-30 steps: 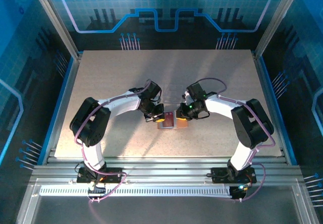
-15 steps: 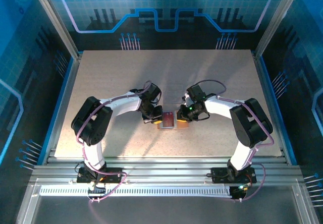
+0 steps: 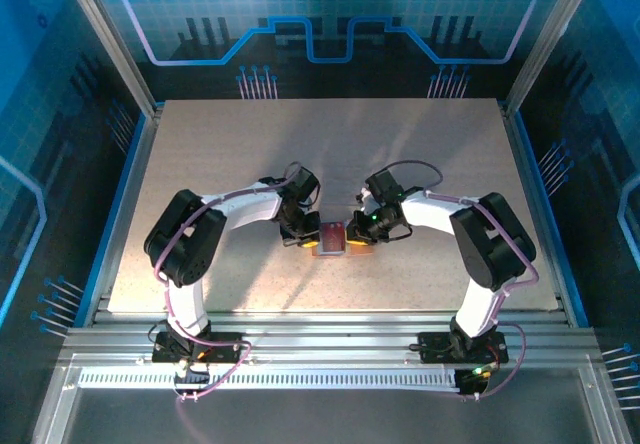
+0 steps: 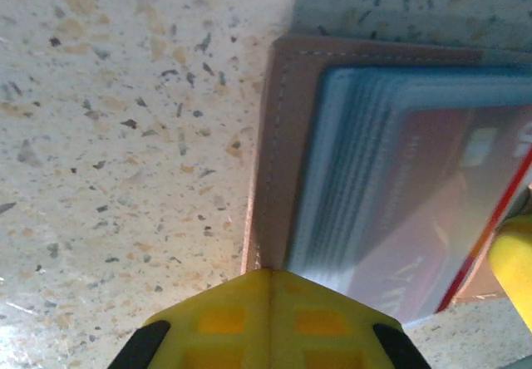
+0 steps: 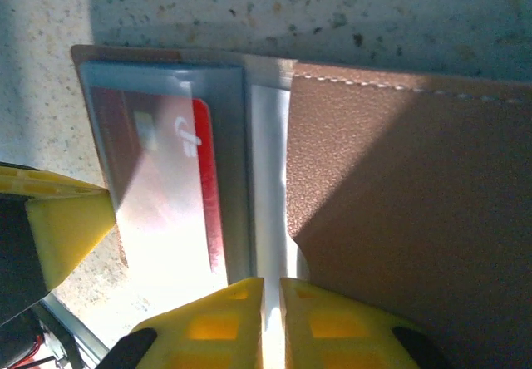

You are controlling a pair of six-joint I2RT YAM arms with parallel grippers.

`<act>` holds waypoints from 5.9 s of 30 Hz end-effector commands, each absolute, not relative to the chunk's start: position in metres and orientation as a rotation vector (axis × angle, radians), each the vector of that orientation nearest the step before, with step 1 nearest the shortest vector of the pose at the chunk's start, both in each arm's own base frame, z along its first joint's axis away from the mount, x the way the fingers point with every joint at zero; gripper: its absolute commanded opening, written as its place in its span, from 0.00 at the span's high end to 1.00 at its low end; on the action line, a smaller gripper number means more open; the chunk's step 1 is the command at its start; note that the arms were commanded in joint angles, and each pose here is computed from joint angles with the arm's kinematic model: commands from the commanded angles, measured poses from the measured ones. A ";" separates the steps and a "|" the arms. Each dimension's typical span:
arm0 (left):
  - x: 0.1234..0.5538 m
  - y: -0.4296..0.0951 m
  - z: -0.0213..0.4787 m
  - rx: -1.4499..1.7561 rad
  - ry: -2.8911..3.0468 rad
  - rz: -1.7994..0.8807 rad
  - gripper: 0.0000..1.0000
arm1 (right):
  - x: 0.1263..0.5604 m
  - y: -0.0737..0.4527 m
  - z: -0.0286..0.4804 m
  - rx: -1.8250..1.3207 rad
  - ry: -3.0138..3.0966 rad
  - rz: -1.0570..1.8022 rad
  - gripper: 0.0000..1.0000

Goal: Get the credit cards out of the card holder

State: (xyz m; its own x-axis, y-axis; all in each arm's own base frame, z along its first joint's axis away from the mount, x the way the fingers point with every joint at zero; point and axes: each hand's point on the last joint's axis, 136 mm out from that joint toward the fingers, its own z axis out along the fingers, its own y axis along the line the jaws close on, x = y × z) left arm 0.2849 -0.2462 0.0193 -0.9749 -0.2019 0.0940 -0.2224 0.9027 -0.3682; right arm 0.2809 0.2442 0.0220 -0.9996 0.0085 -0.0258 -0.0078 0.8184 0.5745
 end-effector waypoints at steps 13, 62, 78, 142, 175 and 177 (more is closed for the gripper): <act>0.267 -0.231 -0.005 0.361 -2.963 0.487 1.00 | 0.255 0.216 -0.028 -0.078 3.184 0.473 0.94; 0.315 -0.282 0.083 0.343 -3.014 1.061 0.95 | 0.279 0.252 0.051 0.018 2.921 0.979 0.84; 0.310 -0.291 0.053 0.347 -2.934 1.085 1.00 | 0.292 0.268 0.064 0.162 2.794 1.276 0.68; 0.297 -0.257 0.029 0.371 -3.015 0.777 1.00 | 0.282 0.261 0.035 0.171 2.919 1.156 0.77; 0.295 -0.259 0.030 0.385 -2.997 0.807 1.00 | 0.277 0.220 0.005 0.185 2.985 0.920 0.75; 0.294 -0.260 0.030 0.386 -2.995 0.813 1.00 | 0.285 0.222 0.006 0.168 2.972 0.911 0.75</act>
State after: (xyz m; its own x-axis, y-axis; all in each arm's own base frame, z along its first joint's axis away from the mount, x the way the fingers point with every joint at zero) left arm 0.2987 -0.2645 0.0304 -0.9716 -0.2270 0.0668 -0.2291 0.8318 -0.5056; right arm 0.2798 0.2326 0.0196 -0.9934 0.1144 0.0083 0.0953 0.7829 0.6148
